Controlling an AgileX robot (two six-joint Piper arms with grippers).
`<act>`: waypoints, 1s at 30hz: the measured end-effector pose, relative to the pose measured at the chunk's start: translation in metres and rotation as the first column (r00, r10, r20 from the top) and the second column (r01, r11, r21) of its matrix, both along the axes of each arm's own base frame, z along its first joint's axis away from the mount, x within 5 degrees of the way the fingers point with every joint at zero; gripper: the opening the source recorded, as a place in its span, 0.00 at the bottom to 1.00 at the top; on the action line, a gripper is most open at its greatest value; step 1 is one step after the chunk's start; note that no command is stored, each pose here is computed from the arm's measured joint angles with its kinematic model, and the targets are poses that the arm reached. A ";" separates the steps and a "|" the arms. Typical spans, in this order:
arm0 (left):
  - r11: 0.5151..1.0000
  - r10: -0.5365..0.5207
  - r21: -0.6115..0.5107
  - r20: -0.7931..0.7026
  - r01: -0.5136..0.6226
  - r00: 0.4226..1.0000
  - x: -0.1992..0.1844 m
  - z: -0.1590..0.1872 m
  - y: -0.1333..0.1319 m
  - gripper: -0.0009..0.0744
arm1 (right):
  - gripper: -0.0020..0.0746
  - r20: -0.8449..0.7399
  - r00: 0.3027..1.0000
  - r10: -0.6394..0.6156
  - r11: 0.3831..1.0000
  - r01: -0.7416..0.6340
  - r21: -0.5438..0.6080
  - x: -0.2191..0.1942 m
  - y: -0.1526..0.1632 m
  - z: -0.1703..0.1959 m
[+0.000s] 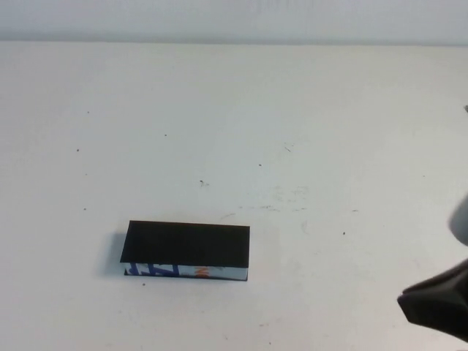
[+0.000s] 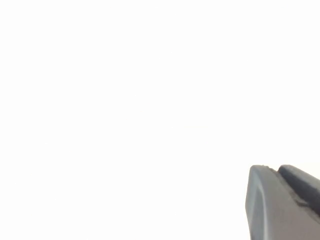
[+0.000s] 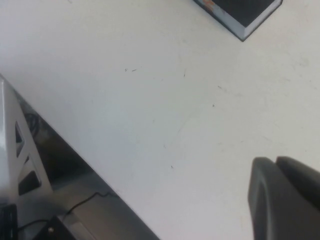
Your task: Return glasses to glasses case
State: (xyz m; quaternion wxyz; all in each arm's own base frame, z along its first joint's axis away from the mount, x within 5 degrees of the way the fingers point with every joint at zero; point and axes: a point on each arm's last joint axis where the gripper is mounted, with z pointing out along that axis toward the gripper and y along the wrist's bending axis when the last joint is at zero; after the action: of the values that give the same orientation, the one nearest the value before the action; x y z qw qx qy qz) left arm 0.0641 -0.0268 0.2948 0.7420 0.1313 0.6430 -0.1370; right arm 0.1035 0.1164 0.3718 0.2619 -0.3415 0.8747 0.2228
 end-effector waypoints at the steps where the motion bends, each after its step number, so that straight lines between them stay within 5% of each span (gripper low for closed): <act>1: 1.000 0.008 0.006 0.005 -0.008 1.000 0.000 0.000 0.001 0.01 | 0.01 0.015 1.000 -0.009 1.000 0.009 0.019 -0.006 -0.005 -0.003; 5: 0.999 0.045 -0.018 -0.001 -0.045 0.999 0.001 0.000 0.004 0.01 | 0.01 0.065 0.997 -0.041 0.996 0.035 0.082 -0.022 -0.020 -0.013; 12: 0.954 0.205 -0.233 0.055 -0.187 0.977 0.005 0.002 0.021 0.01 | 0.01 0.083 0.995 -0.056 0.990 0.045 0.132 -0.033 -0.029 -0.027; 24: 0.995 0.104 0.007 0.002 -0.104 0.995 0.008 -0.064 0.007 0.01 | 0.01 0.101 0.992 -0.071 0.990 0.058 0.130 -0.031 -0.030 -0.029; 30: 0.994 0.067 0.088 -0.101 -0.058 0.993 0.007 -0.089 0.003 0.01 | 0.01 0.272 0.873 -0.406 0.905 0.343 0.250 -0.006 -0.058 -0.054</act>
State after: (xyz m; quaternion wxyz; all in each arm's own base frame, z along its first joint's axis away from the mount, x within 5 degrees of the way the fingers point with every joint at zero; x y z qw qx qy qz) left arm 0.0715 -0.0237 0.2054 0.7051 0.1355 0.6898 -0.0929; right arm 0.0970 0.0587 0.3178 0.4695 -0.1689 0.8446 0.1940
